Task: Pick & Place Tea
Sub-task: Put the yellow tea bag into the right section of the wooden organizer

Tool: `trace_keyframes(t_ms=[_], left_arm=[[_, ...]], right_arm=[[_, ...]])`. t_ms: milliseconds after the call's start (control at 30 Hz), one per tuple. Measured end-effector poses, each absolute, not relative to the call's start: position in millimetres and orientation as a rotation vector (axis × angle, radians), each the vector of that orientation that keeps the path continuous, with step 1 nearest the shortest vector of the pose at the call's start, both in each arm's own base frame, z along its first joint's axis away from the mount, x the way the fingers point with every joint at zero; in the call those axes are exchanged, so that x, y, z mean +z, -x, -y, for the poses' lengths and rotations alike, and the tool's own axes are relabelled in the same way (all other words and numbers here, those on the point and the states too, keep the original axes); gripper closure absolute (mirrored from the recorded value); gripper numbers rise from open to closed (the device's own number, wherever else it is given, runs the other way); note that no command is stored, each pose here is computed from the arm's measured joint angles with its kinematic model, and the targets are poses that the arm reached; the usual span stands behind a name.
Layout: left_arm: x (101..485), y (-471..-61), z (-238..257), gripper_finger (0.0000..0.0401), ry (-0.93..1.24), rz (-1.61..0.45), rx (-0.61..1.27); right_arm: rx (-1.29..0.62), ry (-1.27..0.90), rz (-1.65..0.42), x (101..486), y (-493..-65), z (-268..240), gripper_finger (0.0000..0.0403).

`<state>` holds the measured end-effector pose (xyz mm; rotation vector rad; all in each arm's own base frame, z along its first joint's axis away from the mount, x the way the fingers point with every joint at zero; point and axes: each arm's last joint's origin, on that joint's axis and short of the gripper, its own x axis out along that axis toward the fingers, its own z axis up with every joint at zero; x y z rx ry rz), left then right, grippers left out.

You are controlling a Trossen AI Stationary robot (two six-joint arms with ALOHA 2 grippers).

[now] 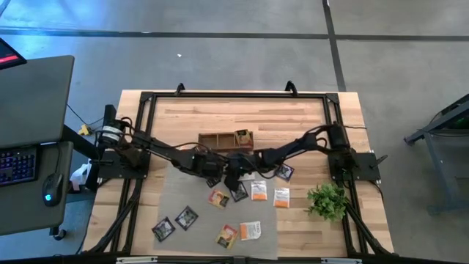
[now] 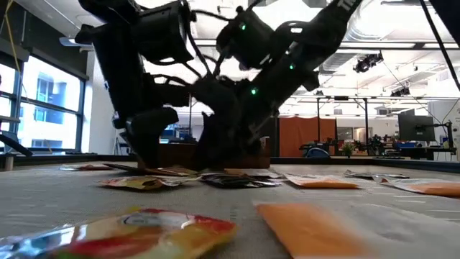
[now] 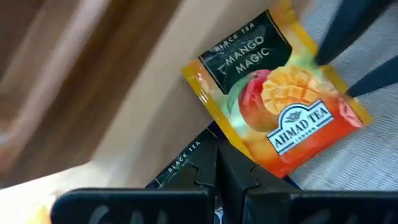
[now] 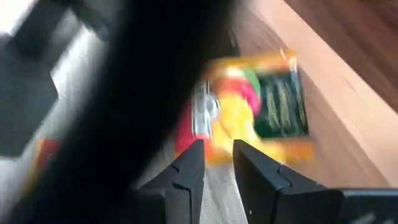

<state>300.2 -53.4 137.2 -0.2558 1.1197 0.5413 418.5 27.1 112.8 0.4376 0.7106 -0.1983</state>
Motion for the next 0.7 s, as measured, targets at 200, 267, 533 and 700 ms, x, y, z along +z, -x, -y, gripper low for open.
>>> trace_keyframes(t_ms=[200, 267, 533, 700], left_arm=[[137.8, -300.3, 64.5, 0.0401, 0.25, -1.105, 0.497], [137.8, -300.2, 64.8, 0.0401, 0.248, -1.105, 0.496], [138.9, -304.8, 67.3, 0.0401, 0.26, -1.098, 0.405], [141.6, -302.2, 66.3, 0.0401, 0.231, -1.11, 0.411]], right_arm=[[-0.152, -0.446, -0.703, 116.2, -419.0, -33.4, 0.0315], [-0.141, -0.436, -0.713, 116.1, -418.4, -33.4, 0.0303], [-0.164, -0.416, -0.761, 114.1, -414.7, -32.8, 0.0232], [-0.195, -0.349, -0.741, 121.8, -413.6, -29.6, 0.0205]])
